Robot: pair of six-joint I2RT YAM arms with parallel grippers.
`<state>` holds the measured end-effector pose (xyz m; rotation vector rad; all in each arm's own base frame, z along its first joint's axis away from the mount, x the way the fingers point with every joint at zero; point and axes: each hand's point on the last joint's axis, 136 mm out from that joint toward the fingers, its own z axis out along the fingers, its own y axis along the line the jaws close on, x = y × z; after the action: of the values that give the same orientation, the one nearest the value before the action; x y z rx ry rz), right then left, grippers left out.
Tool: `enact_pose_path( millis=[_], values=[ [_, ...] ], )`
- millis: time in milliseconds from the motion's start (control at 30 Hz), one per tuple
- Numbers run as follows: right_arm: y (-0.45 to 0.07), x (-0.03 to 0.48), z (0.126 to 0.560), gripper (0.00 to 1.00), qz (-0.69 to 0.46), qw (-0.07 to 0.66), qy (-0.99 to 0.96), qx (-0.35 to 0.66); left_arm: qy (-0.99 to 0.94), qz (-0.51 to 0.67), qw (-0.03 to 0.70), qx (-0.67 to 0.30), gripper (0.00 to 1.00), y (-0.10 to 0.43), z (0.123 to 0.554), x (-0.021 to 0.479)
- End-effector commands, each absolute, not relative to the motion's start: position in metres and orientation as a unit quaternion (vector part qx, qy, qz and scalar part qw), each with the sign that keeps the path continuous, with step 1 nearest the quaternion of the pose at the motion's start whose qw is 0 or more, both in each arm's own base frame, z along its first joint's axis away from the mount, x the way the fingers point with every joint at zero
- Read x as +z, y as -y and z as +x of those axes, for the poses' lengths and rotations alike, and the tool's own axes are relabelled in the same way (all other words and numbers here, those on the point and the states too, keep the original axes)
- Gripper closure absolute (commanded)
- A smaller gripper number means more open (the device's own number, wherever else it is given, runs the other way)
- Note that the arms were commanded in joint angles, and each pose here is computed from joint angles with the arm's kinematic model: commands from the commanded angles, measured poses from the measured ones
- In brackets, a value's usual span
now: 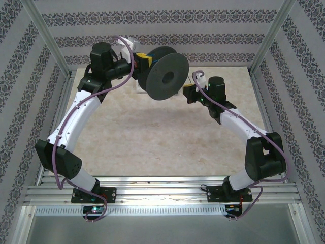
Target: Wrap the cables
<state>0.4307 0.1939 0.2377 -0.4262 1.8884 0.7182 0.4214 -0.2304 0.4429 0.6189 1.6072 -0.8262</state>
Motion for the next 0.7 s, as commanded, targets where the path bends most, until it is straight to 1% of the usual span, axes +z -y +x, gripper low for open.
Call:
enact_pose_path(
  millis=[0,167,333,500,667],
  values=[
    [-0.204,0.245,0.430,1.00,-0.181,0.513,-0.787,0.291,-0.622,0.230,0.661,-0.351,1.00,0.210,0.415,0.509],
    [-0.218,0.232,0.425,1.00,-0.194,0.518,-0.800,0.232,-0.646,0.166,0.656,-0.354,1.00,0.201,0.445,0.507],
    [-0.239,0.236,0.419,1.00,-0.216,0.532,-0.796,0.191,-0.670,0.117,0.640,-0.357,1.00,0.199,0.473,0.496],
    [-0.260,0.246,0.412,1.00,-0.241,0.548,-0.781,0.178,-0.685,0.083,0.631,-0.355,1.00,0.197,0.492,0.484],
    [-0.282,0.258,0.405,1.00,-0.264,0.556,-0.765,0.191,-0.703,0.077,0.625,-0.332,1.00,0.202,0.502,0.471]
  ],
)
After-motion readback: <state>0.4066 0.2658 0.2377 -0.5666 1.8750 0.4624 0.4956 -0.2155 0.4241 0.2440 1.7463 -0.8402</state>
